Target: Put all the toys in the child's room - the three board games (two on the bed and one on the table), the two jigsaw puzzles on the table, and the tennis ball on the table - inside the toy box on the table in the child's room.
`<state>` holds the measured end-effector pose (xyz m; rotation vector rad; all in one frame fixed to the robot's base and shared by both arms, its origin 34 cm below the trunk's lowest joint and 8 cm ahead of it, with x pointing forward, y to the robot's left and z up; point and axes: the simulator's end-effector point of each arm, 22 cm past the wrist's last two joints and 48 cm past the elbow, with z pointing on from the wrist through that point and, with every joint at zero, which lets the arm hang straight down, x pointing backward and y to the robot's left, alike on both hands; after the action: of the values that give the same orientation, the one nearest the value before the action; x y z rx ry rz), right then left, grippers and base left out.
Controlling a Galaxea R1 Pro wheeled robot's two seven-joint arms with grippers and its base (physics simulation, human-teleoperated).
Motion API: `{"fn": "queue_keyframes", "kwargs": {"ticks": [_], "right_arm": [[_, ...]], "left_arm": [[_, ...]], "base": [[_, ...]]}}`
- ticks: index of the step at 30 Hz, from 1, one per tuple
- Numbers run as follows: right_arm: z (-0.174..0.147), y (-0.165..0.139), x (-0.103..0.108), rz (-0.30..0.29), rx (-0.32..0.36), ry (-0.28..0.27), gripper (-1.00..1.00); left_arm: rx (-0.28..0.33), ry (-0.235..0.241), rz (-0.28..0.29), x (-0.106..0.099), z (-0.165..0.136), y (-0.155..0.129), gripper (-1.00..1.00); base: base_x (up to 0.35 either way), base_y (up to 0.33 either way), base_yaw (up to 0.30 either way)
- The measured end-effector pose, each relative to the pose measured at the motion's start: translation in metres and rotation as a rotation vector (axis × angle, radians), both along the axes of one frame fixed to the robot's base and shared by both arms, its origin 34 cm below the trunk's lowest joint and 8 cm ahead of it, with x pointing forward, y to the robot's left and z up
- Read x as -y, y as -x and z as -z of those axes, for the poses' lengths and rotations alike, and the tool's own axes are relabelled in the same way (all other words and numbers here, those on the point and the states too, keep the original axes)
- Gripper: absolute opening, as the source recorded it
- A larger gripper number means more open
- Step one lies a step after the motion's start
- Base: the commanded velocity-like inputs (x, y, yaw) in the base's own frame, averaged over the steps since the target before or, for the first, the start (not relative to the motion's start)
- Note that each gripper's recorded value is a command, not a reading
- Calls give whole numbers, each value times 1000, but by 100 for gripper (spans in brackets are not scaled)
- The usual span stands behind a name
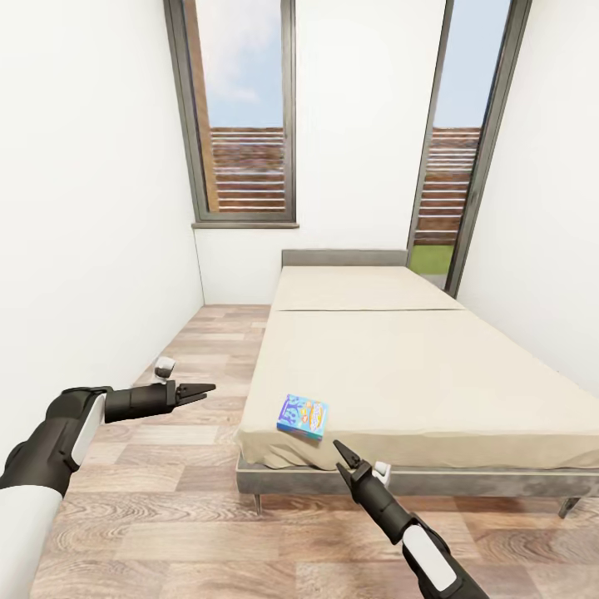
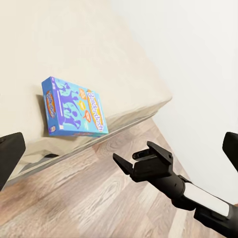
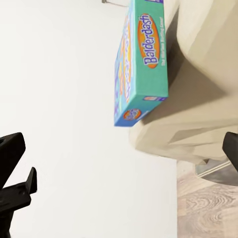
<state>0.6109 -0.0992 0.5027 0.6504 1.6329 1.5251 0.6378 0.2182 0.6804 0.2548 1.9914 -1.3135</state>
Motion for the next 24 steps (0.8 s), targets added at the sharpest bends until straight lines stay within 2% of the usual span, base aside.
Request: {"fn": "queue_keyframes", "kwargs": {"ticks": [10, 24], "right_arm": [[-6, 2, -3, -14, 24, -13, 100], [-14, 4, -5, -23, 53, -34, 100]], "left_arm": [[-2, 3, 1, 1, 0, 0, 100], [10, 8, 2, 0, -2, 0, 100]], "base": [[3, 0, 0], [85, 0, 0]]}}
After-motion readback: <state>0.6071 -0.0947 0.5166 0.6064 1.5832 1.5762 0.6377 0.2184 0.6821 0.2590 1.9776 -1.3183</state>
